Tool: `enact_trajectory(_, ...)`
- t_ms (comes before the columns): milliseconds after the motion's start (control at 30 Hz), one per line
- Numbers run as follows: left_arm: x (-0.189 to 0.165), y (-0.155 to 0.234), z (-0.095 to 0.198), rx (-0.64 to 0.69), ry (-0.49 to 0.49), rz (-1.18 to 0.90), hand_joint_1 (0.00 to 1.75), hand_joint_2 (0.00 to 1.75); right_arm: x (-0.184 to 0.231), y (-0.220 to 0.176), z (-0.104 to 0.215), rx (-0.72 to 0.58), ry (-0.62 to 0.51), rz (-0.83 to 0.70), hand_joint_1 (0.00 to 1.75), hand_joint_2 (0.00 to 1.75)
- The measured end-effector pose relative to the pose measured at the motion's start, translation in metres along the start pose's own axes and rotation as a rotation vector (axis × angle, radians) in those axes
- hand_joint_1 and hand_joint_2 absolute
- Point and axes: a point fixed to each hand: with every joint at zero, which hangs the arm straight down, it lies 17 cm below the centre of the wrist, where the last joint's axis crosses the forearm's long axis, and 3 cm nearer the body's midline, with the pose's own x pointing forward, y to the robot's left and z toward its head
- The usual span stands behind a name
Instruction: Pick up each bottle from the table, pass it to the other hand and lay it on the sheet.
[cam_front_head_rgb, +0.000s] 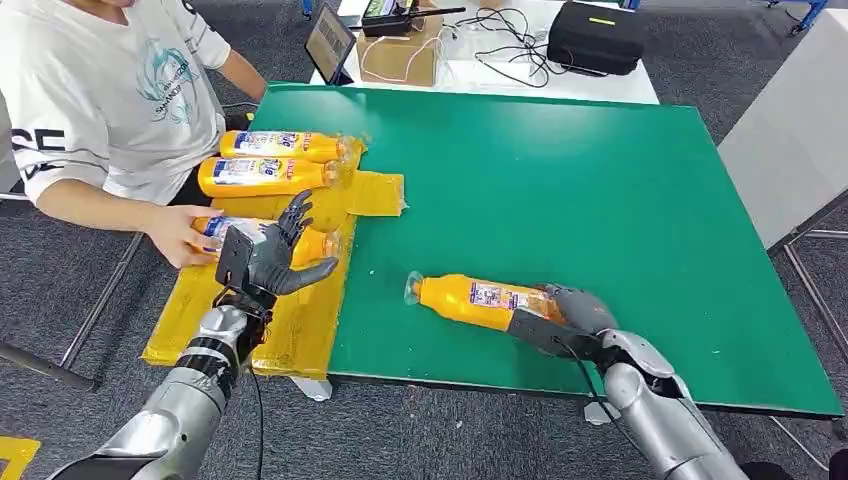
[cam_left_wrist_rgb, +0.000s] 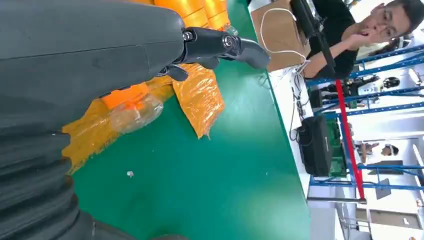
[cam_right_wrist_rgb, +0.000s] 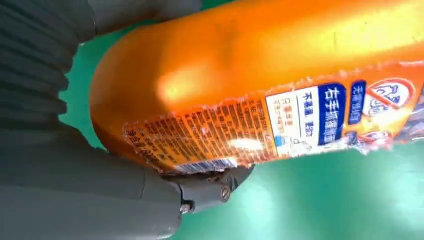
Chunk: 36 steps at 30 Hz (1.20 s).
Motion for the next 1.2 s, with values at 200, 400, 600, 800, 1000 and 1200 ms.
enact_trajectory(200, -0.002, -0.001, -0.004, 0.051, 0.021, 0.022, 0.0, 1.75, 0.04, -0.014, -0.002, -0.259, -0.078, -0.231, 1.75, 1.75)
enact_trajectory(400, -0.004, -0.011, -0.007, 0.075, 0.036, 0.029, 0.0, 1.75, 0.092, -0.027, -0.007, -0.43, -0.158, -0.472, 1.75, 1.75)
enact_trajectory(600, -0.006, -0.016, -0.007, 0.071, 0.056, 0.069, 0.0, 1.75, 0.116, -0.024, -0.011, -0.453, -0.188, -0.568, 1.75, 1.75)
enact_trajectory(800, -0.004, -0.047, -0.005, -0.036, 0.099, 0.275, 0.0, 1.75, 0.146, -0.026, -0.024, -0.453, -0.229, -0.626, 1.75, 1.75)
enact_trajectory(1000, 0.001, -0.077, -0.002, -0.118, 0.115, 0.39, 0.0, 1.75, 0.177, -0.003, -0.038, -0.386, -0.247, -0.648, 1.75, 1.75)
enact_trajectory(1200, 0.005, -0.088, -0.001, -0.158, 0.12, 0.437, 0.0, 1.75, 0.189, 0.017, -0.041, -0.329, -0.251, -0.662, 1.75, 1.75)
